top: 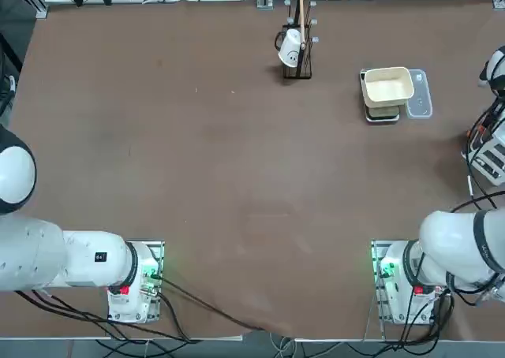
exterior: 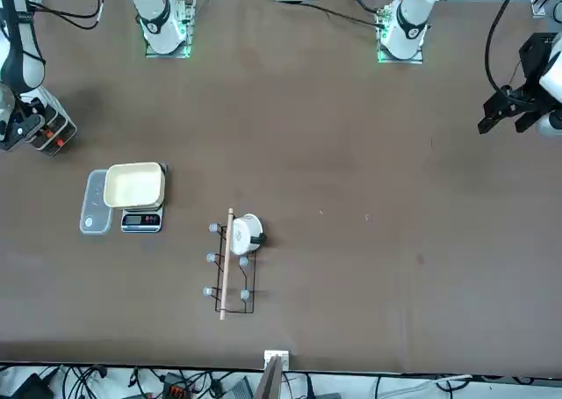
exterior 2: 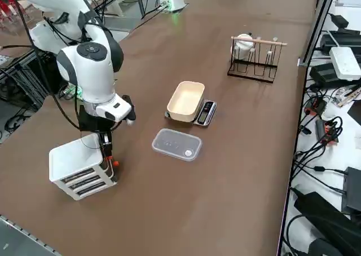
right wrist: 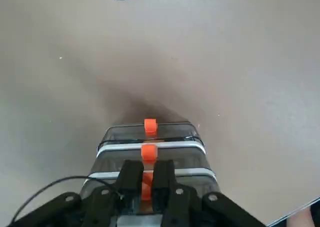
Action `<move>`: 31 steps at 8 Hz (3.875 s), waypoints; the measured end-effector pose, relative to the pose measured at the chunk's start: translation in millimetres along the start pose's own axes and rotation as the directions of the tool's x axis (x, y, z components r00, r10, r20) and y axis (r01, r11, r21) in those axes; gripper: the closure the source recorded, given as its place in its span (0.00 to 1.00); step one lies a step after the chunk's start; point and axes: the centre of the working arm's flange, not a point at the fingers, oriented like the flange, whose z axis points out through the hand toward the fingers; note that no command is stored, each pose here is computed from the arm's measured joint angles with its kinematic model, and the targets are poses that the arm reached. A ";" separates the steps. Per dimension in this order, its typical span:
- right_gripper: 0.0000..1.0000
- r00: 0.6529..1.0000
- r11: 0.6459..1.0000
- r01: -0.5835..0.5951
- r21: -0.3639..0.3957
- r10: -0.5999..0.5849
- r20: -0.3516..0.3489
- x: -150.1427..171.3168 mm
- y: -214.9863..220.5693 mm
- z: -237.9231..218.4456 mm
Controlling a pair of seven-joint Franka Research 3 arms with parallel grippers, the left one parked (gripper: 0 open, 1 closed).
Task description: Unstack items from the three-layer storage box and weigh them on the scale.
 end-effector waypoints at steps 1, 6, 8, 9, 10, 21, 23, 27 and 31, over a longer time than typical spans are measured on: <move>0.86 1.000 1.000 0.003 -0.001 -0.003 -0.001 4.6 -0.8 -0.8; 0.86 1.000 0.999 0.023 -0.049 -0.023 -0.012 72.8 -6.9 -22.5; 0.89 1.000 0.997 0.022 -0.069 -0.023 -0.018 95.6 -6.8 -30.6; 0.89 1.000 0.997 0.022 -0.073 -0.024 -0.019 101.5 -7.2 -31.8; 0.89 1.000 0.997 0.024 -0.073 -0.026 -0.018 104.8 -7.6 -31.6; 0.11 0.991 0.984 -0.125 0.126 0.129 -0.028 69.0 15.9 -126.9; 0.14 0.993 0.986 -0.104 0.129 0.110 -0.042 39.7 24.1 -85.8; 0.27 0.994 0.994 -0.074 0.085 0.080 -0.078 40.1 17.4 -40.8; 0.26 0.993 0.995 -0.073 0.068 0.079 -0.092 41.4 13.4 -19.8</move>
